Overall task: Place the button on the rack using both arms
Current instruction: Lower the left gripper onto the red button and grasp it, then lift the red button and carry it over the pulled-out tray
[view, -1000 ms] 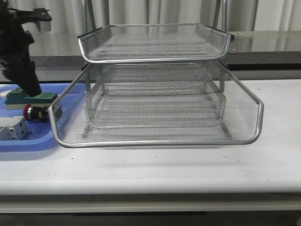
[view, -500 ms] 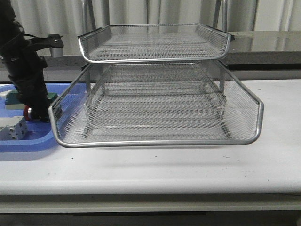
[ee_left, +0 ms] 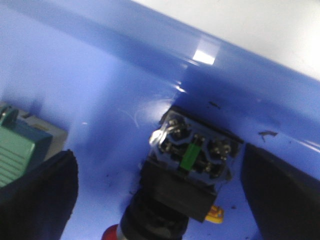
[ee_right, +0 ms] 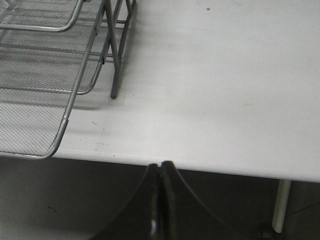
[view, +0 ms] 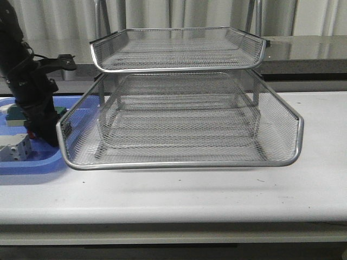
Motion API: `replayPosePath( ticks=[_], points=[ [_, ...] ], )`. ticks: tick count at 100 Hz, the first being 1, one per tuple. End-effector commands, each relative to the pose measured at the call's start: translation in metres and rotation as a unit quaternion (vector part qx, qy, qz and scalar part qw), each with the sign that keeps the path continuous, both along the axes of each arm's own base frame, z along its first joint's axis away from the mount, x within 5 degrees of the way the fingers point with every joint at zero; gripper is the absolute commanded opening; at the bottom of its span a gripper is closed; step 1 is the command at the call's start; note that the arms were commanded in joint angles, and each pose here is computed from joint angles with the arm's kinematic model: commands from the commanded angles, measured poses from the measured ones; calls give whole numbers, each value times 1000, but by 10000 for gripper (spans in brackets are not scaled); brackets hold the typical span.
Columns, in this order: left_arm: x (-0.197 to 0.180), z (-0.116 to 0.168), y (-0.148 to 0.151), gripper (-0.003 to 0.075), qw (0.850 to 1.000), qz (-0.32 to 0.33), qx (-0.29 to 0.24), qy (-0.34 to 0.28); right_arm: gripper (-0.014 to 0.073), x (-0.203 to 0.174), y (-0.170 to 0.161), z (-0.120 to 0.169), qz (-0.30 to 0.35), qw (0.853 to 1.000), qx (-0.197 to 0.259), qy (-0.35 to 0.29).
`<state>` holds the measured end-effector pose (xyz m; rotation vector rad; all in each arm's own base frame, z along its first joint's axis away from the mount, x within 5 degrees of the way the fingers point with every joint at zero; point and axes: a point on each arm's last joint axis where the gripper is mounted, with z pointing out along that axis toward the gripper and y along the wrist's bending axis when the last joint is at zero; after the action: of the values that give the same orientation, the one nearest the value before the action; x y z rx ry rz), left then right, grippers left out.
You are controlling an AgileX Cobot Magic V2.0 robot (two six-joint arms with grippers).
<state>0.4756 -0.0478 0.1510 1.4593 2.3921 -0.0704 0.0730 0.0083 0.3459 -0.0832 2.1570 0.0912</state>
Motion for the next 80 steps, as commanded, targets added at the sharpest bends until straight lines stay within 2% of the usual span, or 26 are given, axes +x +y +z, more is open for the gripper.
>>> replayPosePath(
  ticks=[1, 11, 21, 40, 48, 54, 57, 72, 80],
  points=[
    [4, 29, -5, 636, 999, 1, -11, -44, -109, 2, -1, 14, -1, 999, 1, -45],
    [4, 29, -5, 629, 999, 2, -12, -45, -109, 2, -1, 14, -1, 999, 1, -45],
    [4, 31, -6, 541, 999, 1, -12, -45, -109, 2, -1, 14, -1, 999, 1, -45],
    [5, 45, -7, 192, 999, -8, -15, -37, -109, 2, -1, 14, -1, 999, 1, -45],
    [5, 55, -7, 62, 999, -14, -17, -32, -109, 2, -1, 14, -1, 999, 1, -45],
    [5, 63, -8, -1, 999, -19, -18, -29, -109, 2, -1, 14, -1, 999, 1, -45],
    [5, 69, -8, -20, 999, -21, -19, -28, -109, 2, -1, 14, -1, 999, 1, -45],
    [3, 93, -10, -20, 999, -17, -28, -8, -109, 2, -1, 14, -1, 999, 1, -45],
    [3, 109, -9, -20, 999, 8, -37, -7, -109, 2, -1, 14, -1, 999, 1, -45]
  ],
)
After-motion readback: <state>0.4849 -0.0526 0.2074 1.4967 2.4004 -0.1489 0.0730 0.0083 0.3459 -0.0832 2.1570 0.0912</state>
